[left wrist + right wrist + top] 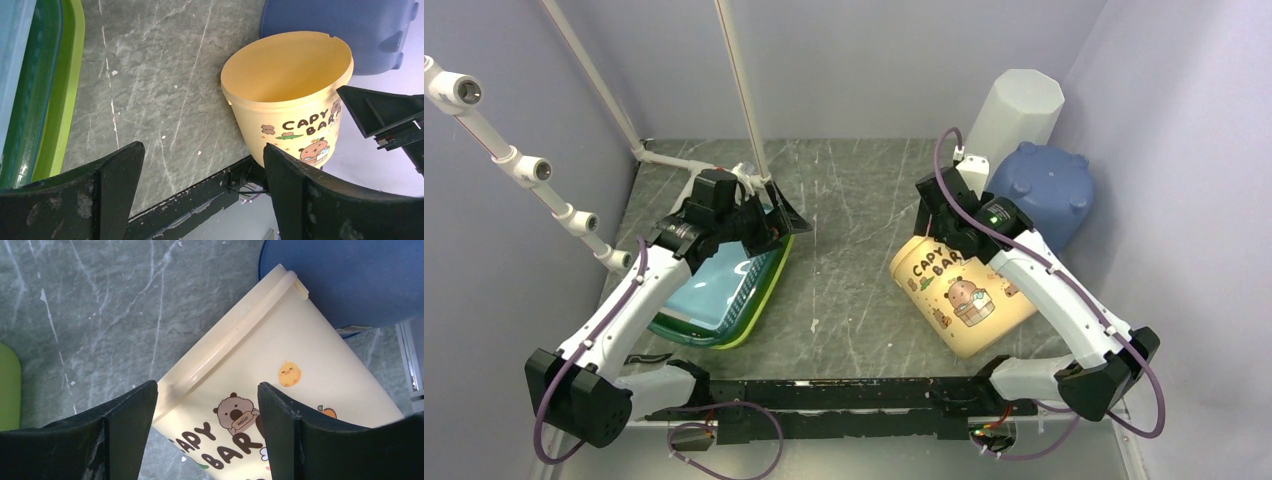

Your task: Turn the large container upside down

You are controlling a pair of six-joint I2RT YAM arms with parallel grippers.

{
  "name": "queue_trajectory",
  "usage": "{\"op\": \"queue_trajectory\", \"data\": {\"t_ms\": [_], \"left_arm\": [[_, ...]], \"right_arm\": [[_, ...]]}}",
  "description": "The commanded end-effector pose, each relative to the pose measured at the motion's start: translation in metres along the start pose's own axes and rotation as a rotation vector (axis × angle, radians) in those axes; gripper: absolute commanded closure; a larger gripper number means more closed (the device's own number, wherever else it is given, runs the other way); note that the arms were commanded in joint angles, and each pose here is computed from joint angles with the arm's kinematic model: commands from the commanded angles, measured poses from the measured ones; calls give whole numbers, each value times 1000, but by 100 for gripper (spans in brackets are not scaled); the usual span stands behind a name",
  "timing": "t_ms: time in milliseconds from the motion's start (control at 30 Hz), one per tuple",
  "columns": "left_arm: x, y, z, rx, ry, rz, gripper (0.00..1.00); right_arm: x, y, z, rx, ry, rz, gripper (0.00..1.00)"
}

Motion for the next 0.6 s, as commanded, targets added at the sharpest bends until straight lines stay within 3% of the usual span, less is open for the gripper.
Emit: {"op": "queue_trajectory", "data": {"t_ms": [0, 200, 567], "left_arm": [[-3, -10, 3, 48, -6, -63, 6], [-3, -11, 4, 52, -2, -65, 6], [-6, -10, 3, 54, -7, -58, 6]], "right_arm": [[-13, -6, 20, 109, -103, 9, 23], [4, -3, 25, 168, -75, -89, 26], [27, 24, 27, 165, -13, 12, 38]]}}
Point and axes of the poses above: each gripper's point midway between its finger pads, its own x axis out along the fingers, its own y axis along the line the jaws close on, z = x × y, the point moved 8 cm from there along -x, back along the fingers, and after that the axes turned 14 degrees about -x, right-handed, at the moved point
